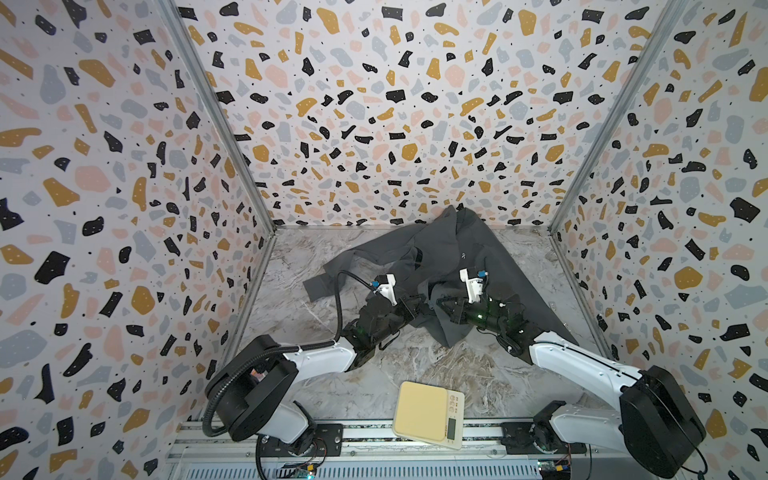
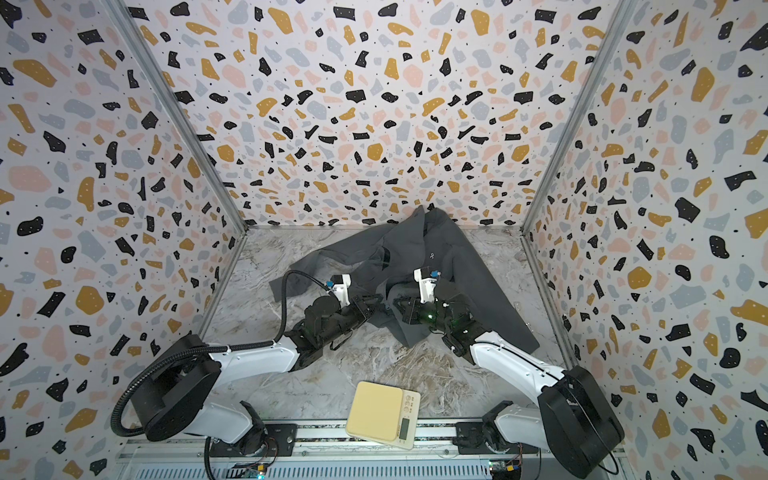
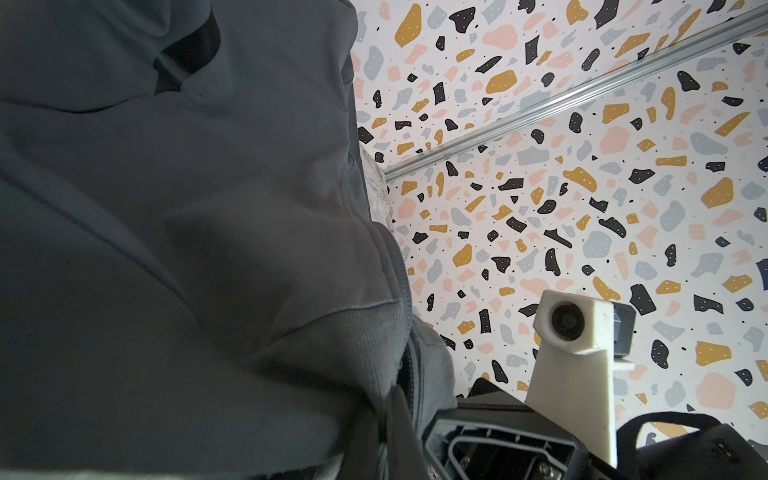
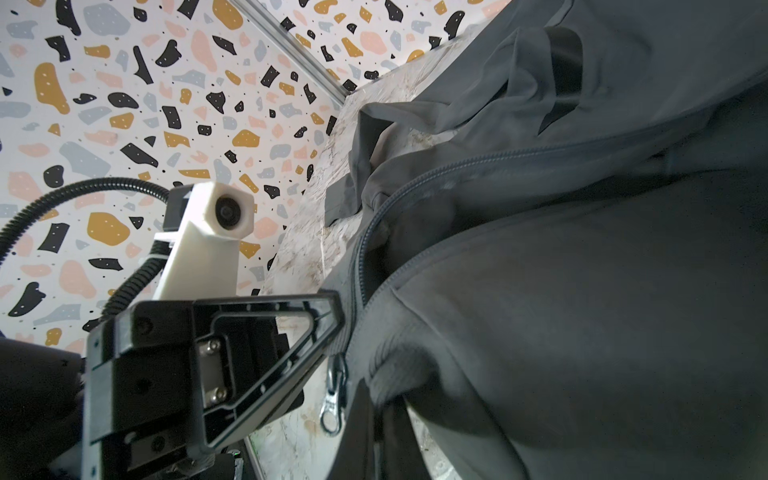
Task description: Zip up the jacket
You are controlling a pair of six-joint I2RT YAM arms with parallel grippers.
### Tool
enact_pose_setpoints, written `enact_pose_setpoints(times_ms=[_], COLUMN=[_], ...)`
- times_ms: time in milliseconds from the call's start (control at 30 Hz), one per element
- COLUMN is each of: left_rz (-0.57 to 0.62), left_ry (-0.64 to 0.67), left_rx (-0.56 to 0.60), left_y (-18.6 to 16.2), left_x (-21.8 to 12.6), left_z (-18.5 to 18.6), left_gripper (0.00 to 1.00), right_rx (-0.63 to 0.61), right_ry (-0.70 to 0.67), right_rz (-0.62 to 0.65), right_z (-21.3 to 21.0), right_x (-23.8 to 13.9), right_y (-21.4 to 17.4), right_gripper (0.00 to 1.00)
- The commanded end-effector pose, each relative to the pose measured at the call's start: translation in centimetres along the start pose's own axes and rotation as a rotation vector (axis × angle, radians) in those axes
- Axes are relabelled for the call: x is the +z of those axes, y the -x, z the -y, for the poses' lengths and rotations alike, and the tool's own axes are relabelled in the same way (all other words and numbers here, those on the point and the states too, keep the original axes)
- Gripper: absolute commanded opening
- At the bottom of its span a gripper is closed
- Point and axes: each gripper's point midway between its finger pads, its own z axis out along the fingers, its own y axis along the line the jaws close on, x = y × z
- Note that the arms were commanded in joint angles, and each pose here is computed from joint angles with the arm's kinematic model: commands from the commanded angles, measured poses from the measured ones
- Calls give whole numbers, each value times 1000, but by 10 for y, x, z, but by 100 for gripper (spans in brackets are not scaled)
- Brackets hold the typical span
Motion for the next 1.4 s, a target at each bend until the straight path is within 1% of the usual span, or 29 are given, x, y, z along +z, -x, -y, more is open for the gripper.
enact_pose_setpoints(times_ms=[0, 167, 267, 433, 533, 700, 833, 1000, 1067, 1133, 1267, 1367], left_rz=[7, -17, -31, -55, -67, -83, -91, -96, -96, -97, -80, -50], left_ry=[-113, -122, -114, -118, -117, -109, -102, -95, -94, -94, -98, -91], left_rx=[6, -5, -6, -31, -43, -46, -49, -50, -50, -48, -37, 6], left_y=[4, -4, -9, -18, -23, -29, -32, -34, -34, -35, -31, -23], left_x=[5, 10, 12, 15, 18, 20, 22, 23, 23, 22, 19, 12], left_z=[32, 31, 27, 19, 14, 8, 5, 2, 2, 2, 5, 9], left_gripper=[0, 0, 0, 0, 0, 0, 0, 0, 0, 0, 0, 0], right_rx=[-19, 9, 57, 145, 189, 220, 219, 187, 178, 170, 151, 126], right_ry=[53, 60, 24, 64, 93, 130, 165, 200, 203, 204, 210, 203], right_rz=[9, 0, -11, -17, -25, -20, -8, -23, -35, -42, -43, -28], right_z=[-15, -13, -2, 3, 4, 4, 2, -4, -4, -5, -7, -7], right_x=[-2, 2, 4, 5, 5, 3, 0, 2, 3, 4, 1, -6], right_y=[4, 0, -4, -13, -19, -23, -21, -20, -22, -22, -19, -15], right_gripper=[0, 0, 12, 24, 29, 31, 31, 30, 28, 21, 0, 0])
